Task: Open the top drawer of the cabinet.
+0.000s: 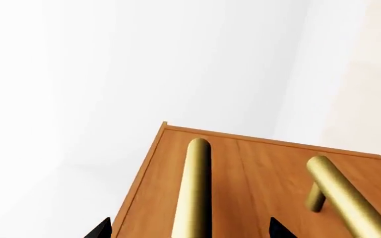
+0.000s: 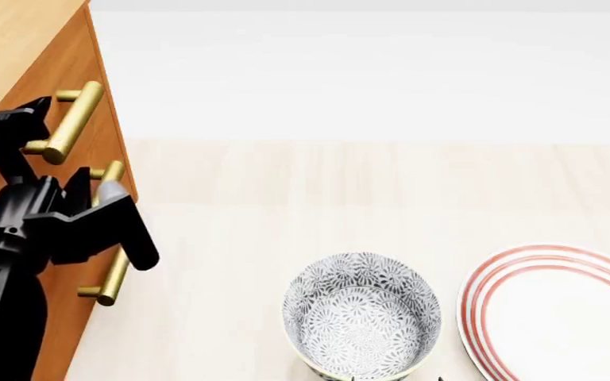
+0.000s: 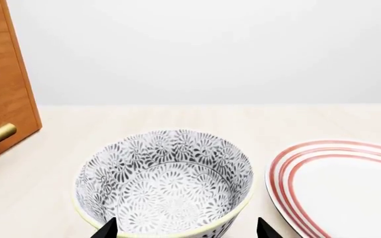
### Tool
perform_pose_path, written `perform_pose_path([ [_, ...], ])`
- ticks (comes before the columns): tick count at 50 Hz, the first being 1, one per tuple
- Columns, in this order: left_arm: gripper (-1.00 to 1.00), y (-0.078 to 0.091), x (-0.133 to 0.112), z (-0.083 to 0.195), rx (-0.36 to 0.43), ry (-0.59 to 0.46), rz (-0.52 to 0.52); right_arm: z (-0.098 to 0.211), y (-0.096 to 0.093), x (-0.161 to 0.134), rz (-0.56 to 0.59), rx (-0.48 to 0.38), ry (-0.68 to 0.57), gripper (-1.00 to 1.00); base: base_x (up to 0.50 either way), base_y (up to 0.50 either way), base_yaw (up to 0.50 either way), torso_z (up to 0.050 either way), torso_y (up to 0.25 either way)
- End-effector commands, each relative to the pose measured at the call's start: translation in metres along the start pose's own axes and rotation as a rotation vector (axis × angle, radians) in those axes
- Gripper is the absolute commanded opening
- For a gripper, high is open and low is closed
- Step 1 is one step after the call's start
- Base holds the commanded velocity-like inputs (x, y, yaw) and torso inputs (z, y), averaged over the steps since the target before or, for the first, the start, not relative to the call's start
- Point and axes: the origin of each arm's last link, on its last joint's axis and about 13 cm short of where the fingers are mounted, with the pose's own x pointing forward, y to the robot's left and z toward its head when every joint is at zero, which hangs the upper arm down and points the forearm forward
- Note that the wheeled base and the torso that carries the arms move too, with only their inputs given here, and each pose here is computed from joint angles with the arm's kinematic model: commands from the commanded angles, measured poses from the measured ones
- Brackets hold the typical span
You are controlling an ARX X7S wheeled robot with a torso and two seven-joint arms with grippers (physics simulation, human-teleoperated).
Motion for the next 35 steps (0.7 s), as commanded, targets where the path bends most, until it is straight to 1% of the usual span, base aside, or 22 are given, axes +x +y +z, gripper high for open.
perform_pose_path([
  [1,-1.00,0.000,0.005,0.001,-0.007,0.025,0.003,0.001,0.001,0.002,0.001,0.001,-0.008,1.00,0.00,0.00,0.00,0.000,0.000],
  [21,-1.00,-0.002,0.002,0.005,0.024,0.011,0.009,0.000,0.001,0.001,0.001,0.000,-0.002,1.00,0.00,0.00,0.00,0.000,0.000],
  [31,-1.00,-0.011,-0.004,0.029,-0.011,-0.063,0.003,0.001,0.000,0.002,-0.002,0.000,-0.004,1.00,-0.01,0.00,0.00,0.000,0.000],
  [35,-1.00,-0.013,-0.006,0.037,-0.011,-0.086,-0.002,0.001,0.000,0.002,-0.004,0.001,-0.004,1.00,-0.01,0.00,0.00,0.000,0.000],
])
